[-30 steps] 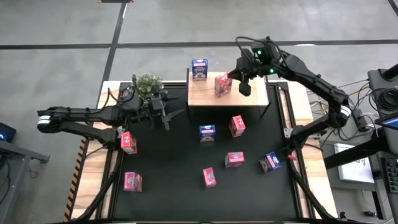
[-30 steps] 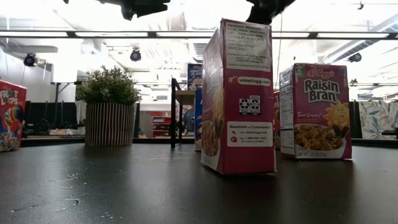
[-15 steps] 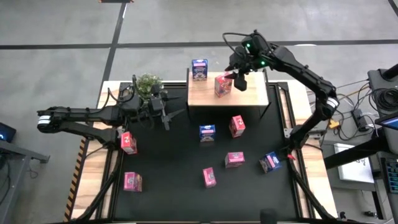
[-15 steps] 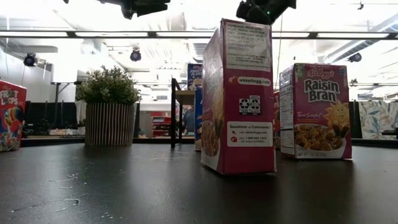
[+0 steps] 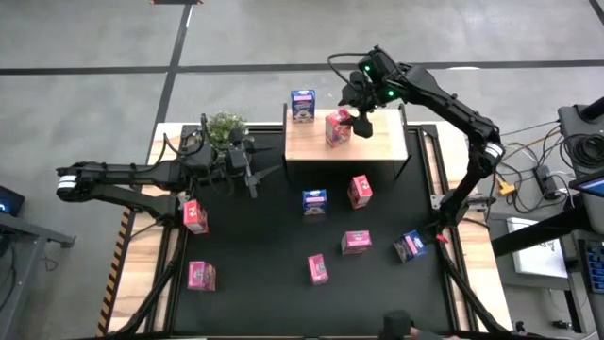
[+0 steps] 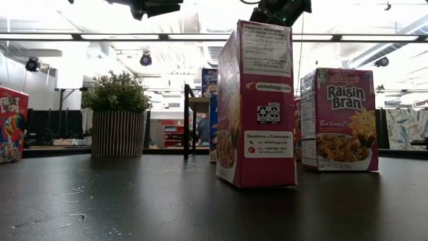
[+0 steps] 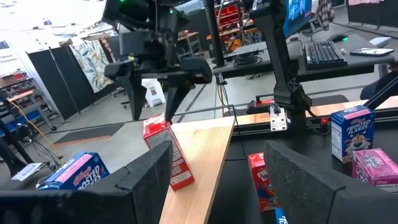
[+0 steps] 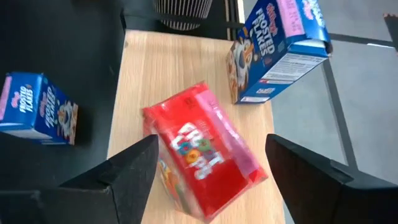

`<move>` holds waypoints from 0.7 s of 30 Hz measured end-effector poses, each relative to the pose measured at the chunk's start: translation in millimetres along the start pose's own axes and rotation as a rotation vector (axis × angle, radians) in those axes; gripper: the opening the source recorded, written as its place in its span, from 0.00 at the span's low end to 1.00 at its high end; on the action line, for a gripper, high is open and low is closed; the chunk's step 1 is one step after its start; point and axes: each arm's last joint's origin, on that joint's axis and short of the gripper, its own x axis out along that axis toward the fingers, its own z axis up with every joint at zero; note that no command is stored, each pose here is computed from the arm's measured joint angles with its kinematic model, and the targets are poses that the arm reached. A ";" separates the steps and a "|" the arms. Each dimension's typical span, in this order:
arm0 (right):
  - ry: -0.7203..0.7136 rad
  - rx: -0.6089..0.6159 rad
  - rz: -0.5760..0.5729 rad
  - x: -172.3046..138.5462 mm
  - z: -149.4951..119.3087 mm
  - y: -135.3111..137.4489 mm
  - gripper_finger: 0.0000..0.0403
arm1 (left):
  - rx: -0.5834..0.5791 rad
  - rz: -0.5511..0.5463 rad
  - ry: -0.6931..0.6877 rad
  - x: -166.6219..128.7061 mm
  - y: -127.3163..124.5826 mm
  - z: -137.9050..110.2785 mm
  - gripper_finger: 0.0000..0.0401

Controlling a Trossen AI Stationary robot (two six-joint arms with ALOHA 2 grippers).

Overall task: Stack cereal on shelf
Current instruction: Put the middle red cereal box on the shelf

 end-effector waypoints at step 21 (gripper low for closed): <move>0.072 0.034 0.058 22.1 -9.2 -4.3 0.62 | 0.002 0.000 0.000 0.0 0.0 0.0 0.59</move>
